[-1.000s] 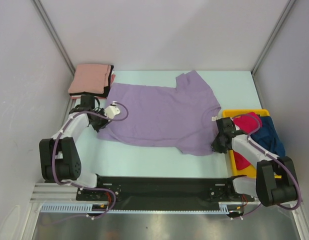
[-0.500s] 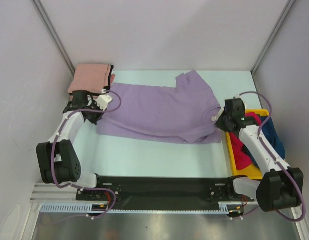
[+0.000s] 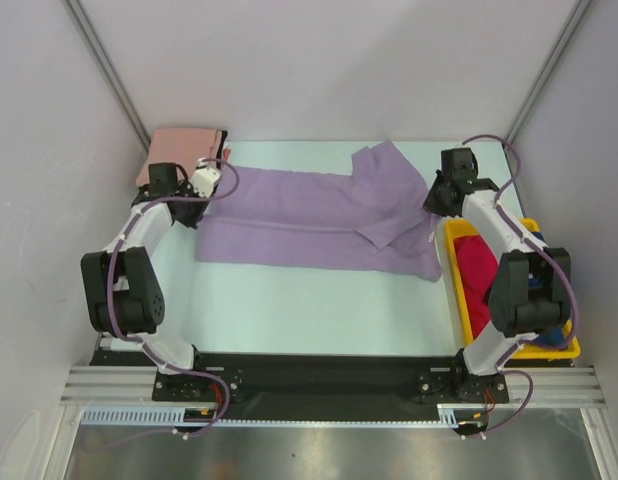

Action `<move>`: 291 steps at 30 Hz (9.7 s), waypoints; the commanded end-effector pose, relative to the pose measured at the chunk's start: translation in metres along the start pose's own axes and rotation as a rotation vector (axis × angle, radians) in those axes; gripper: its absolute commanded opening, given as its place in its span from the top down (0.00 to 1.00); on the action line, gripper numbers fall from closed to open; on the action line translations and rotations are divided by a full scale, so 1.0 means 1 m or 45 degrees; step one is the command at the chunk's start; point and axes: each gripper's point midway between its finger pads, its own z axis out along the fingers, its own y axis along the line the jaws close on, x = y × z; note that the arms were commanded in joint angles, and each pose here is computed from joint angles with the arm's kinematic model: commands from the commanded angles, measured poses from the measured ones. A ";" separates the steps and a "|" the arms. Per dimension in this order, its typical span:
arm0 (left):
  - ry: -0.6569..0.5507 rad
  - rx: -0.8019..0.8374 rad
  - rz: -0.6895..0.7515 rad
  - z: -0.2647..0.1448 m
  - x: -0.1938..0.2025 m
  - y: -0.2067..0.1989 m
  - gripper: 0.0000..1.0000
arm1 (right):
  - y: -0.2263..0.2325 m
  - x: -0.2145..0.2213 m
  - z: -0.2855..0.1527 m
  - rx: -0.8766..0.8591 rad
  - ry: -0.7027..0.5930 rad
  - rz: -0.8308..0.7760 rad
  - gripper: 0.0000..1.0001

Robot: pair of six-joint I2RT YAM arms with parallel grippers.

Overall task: Fold and stack the t-shirts
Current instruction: Fold the tshirt

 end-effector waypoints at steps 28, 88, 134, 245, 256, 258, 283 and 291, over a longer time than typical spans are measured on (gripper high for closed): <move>0.074 0.014 0.528 -0.009 0.015 -0.054 0.38 | -0.024 0.014 -0.024 0.222 0.099 -0.211 0.51; 0.591 0.287 0.807 -0.095 0.182 -0.088 1.00 | -0.098 0.215 -0.108 0.311 0.726 -0.005 1.00; -0.048 -0.336 -0.285 -0.003 -0.039 0.006 0.20 | 0.084 0.029 0.053 -0.065 0.218 -0.253 0.47; -0.120 0.492 0.176 -0.079 0.051 -0.026 0.26 | -0.029 0.193 -0.020 0.060 0.393 -0.162 1.00; 0.065 -0.153 -0.018 -0.004 0.040 0.031 0.29 | -0.043 0.202 -0.024 0.162 0.417 -0.137 0.74; 0.082 -0.203 -0.041 -0.001 0.041 0.040 0.27 | -0.044 0.194 -0.028 0.198 0.405 -0.146 0.49; 0.287 0.010 -0.036 0.044 0.092 -0.017 0.74 | -0.067 0.225 -0.033 0.237 0.525 -0.004 0.96; 0.332 0.138 0.010 0.020 0.123 -0.060 1.00 | -0.048 0.157 0.025 0.244 0.435 -0.089 1.00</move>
